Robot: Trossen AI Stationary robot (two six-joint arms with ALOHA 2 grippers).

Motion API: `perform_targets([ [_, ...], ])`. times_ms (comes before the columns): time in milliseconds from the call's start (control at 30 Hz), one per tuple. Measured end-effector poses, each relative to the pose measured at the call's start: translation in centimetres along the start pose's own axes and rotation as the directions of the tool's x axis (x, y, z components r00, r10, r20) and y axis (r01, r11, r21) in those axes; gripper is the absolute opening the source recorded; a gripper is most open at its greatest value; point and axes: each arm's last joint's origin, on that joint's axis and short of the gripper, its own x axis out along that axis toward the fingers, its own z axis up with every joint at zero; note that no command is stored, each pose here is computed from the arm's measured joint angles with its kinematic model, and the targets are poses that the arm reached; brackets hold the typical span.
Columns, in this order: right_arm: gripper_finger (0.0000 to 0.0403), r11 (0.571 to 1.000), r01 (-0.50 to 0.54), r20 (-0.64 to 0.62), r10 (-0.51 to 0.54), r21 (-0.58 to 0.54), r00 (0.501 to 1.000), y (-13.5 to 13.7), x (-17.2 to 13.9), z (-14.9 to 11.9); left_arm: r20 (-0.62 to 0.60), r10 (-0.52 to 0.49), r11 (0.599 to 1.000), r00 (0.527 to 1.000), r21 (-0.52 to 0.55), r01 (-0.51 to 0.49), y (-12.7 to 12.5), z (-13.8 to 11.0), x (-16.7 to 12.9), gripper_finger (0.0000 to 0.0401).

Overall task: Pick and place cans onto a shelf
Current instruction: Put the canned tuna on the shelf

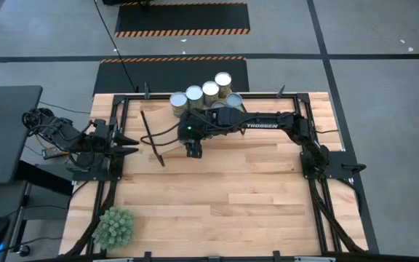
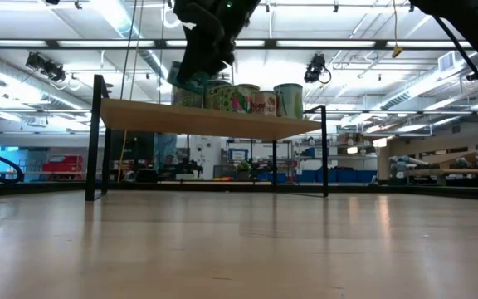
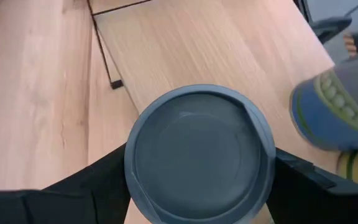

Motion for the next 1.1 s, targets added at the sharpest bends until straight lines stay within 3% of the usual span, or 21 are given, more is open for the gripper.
perform_targets([
  [267, 0.0298, 0.994, -0.024, 0.041, 0.028, -0.103, 0.999, -1.4, 0.2, 0.2, 0.002, 0.004, 1.000, 1.000, 0.000, -0.004, 0.0, 0.0, 0.0, 0.0111],
  [833, 0.0310, 0.994, 0.006, -0.023, -0.009, -0.111, 1.000, -1.7, 2.0, -1.3, 0.002, 0.003, 1.000, 1.000, -0.026, -0.003, 0.0, 0.0, 0.0, 0.0111],
  [1100, 0.0343, 0.994, 0.010, -0.023, -0.013, -0.110, 1.000, -1.7, 2.0, -1.3, 0.003, 0.007, 0.999, 1.000, -0.033, -0.007, 0.0, 0.0, 0.0, 0.0111],
])
